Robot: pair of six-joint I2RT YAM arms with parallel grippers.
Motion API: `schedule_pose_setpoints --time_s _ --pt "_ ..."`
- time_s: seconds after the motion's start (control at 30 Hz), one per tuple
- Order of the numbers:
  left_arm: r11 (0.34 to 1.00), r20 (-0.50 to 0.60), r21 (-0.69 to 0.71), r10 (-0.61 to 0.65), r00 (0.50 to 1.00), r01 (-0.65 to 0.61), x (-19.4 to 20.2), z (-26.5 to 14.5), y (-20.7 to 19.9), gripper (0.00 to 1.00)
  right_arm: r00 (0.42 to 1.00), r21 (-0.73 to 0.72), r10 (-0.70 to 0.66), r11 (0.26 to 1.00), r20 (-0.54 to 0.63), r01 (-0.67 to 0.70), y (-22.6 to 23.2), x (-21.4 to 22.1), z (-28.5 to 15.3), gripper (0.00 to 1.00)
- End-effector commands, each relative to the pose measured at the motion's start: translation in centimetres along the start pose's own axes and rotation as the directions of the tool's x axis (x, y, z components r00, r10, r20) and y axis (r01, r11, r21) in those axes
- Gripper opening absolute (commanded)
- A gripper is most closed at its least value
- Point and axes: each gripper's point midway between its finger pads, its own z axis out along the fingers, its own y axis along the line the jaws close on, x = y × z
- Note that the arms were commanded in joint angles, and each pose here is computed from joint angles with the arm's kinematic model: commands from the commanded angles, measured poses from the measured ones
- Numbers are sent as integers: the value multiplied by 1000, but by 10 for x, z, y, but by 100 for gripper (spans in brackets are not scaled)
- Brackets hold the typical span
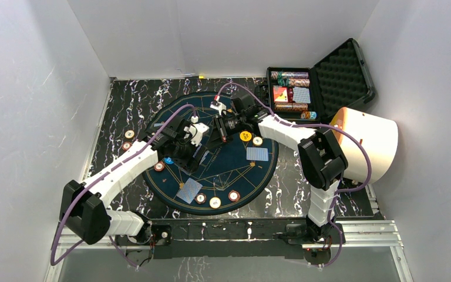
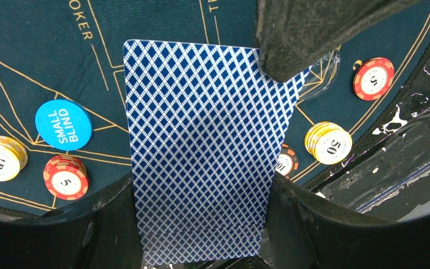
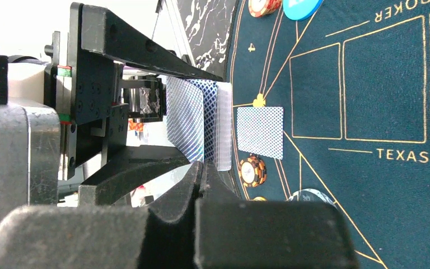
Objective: Distribute texas hold em gaming equipment
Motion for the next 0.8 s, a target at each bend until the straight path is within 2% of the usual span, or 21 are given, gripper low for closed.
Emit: schedule_pose_setpoints --time_s 0.0,0.2,0.63,0.77 --pt "1000 19 22 6 1000 -7 -7 -2 -5 0 996 -25 -91 995 20 92 30 -12 -13 0" --pt "1000 21 20 4 1000 -4 -5 -2 -5 0 994 -7 -104 994 37 105 33 -15 -24 0" --pt "1000 39 15 -5 999 5 -4 -3 -5 0 996 -71 -57 996 66 62 42 -18 -42 0" --pt "999 70 -16 -44 997 46 -7 -6 0 0 993 -97 22 995 118 -10 36 -23 -56 0"
